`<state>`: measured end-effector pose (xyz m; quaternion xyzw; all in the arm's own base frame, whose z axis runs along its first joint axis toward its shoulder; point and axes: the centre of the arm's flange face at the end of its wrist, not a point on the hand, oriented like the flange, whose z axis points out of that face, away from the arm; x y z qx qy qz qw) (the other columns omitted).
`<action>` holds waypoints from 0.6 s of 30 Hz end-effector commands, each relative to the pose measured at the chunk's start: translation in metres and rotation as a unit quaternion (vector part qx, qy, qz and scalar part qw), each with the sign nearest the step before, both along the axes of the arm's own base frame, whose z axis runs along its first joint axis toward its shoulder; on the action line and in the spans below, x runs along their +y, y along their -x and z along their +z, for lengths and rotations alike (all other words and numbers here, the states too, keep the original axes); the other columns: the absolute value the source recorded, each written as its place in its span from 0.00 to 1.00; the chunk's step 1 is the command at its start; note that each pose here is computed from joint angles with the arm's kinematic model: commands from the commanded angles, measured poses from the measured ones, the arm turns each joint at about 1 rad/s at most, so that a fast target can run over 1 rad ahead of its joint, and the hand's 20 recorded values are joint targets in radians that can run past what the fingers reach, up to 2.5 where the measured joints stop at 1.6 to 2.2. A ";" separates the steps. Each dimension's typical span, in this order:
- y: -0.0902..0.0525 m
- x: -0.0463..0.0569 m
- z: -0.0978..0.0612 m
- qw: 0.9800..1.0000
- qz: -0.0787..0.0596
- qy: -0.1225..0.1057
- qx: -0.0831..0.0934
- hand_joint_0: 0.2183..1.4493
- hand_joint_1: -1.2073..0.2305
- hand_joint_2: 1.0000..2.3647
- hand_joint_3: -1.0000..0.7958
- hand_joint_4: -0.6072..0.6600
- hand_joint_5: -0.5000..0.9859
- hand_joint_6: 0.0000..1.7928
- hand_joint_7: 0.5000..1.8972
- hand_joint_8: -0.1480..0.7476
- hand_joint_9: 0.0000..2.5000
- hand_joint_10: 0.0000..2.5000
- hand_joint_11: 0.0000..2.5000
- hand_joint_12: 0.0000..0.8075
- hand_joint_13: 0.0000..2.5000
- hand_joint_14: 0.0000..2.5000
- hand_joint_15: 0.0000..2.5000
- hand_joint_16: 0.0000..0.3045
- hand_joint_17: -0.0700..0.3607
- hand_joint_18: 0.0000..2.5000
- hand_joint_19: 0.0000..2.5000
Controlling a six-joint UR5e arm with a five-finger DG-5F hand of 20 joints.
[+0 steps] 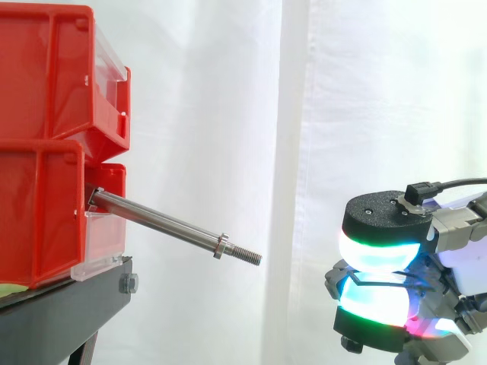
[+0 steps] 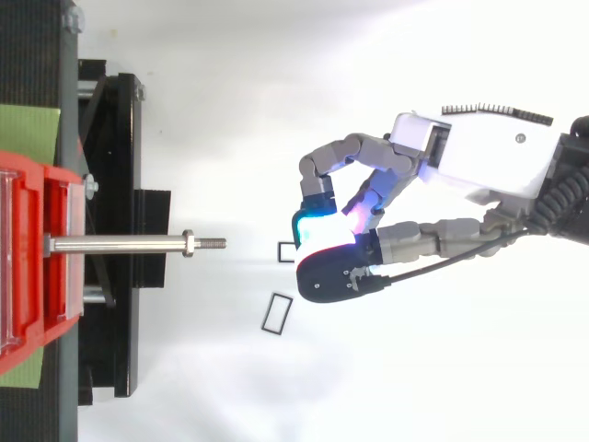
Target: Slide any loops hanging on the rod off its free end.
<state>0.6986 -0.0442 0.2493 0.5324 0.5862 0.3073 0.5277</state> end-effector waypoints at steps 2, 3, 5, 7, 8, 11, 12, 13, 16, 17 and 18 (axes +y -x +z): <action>0.000 0.000 0.000 1.000 0.000 0.000 0.000 0.30 0.43 0.01 0.37 0.66 0.22 0.47 0.68 0.53 0.46 0.00 0.45 0.37 0.38 0.01 0.24 0.15 0.39 0.31 0.19; 0.000 0.000 0.000 1.000 0.000 0.000 0.000 0.30 0.43 0.01 0.36 0.66 0.22 0.47 0.68 0.54 0.46 0.00 0.45 0.37 0.38 0.01 0.24 0.15 0.39 0.31 0.19; 0.000 0.000 0.000 1.000 0.000 0.000 0.000 0.30 0.43 0.01 0.36 0.66 0.22 0.47 0.68 0.54 0.46 0.00 0.45 0.37 0.38 0.01 0.24 0.15 0.39 0.31 0.19; 0.000 0.000 0.001 1.000 0.000 0.000 -0.001 0.29 0.44 0.01 0.34 0.67 0.22 0.47 0.68 0.54 0.46 0.00 0.45 0.37 0.38 0.01 0.24 0.15 0.40 0.31 0.19; 0.000 0.000 0.000 1.000 0.000 0.000 0.000 0.29 0.44 0.01 0.34 0.67 0.22 0.47 0.67 0.54 0.46 0.00 0.45 0.37 0.38 0.01 0.24 0.15 0.40 0.31 0.19; 0.000 0.000 0.000 1.000 0.000 0.000 0.000 0.29 0.46 0.01 0.33 0.66 0.22 0.47 0.67 0.54 0.46 0.00 0.45 0.37 0.38 0.01 0.24 0.15 0.40 0.31 0.19; 0.000 0.000 0.000 1.000 0.000 0.000 0.000 0.28 0.49 0.00 0.32 0.66 0.22 0.47 0.66 0.54 0.46 0.00 0.45 0.37 0.38 0.01 0.24 0.15 0.40 0.31 0.19; 0.000 0.000 0.000 1.000 0.000 0.000 0.000 0.29 0.50 0.01 0.32 0.66 0.22 0.46 0.66 0.53 0.46 0.00 0.45 0.37 0.38 0.01 0.24 0.15 0.40 0.31 0.19; 0.000 0.000 0.000 1.000 0.000 0.000 0.000 0.31 0.49 0.01 0.40 0.65 0.22 0.46 0.70 0.54 0.47 0.00 0.46 0.36 0.39 0.01 0.24 0.14 0.39 0.31 0.19; 0.000 0.000 0.000 1.000 0.000 0.000 0.000 0.31 0.48 0.01 0.41 0.65 0.22 0.46 0.71 0.53 0.47 0.00 0.46 0.36 0.39 0.01 0.24 0.14 0.39 0.31 0.19; 0.000 0.000 0.000 1.000 0.000 0.000 0.000 0.31 0.45 0.02 0.44 0.65 0.22 0.47 0.73 0.53 0.48 0.00 0.46 0.36 0.39 0.01 0.24 0.14 0.39 0.31 0.19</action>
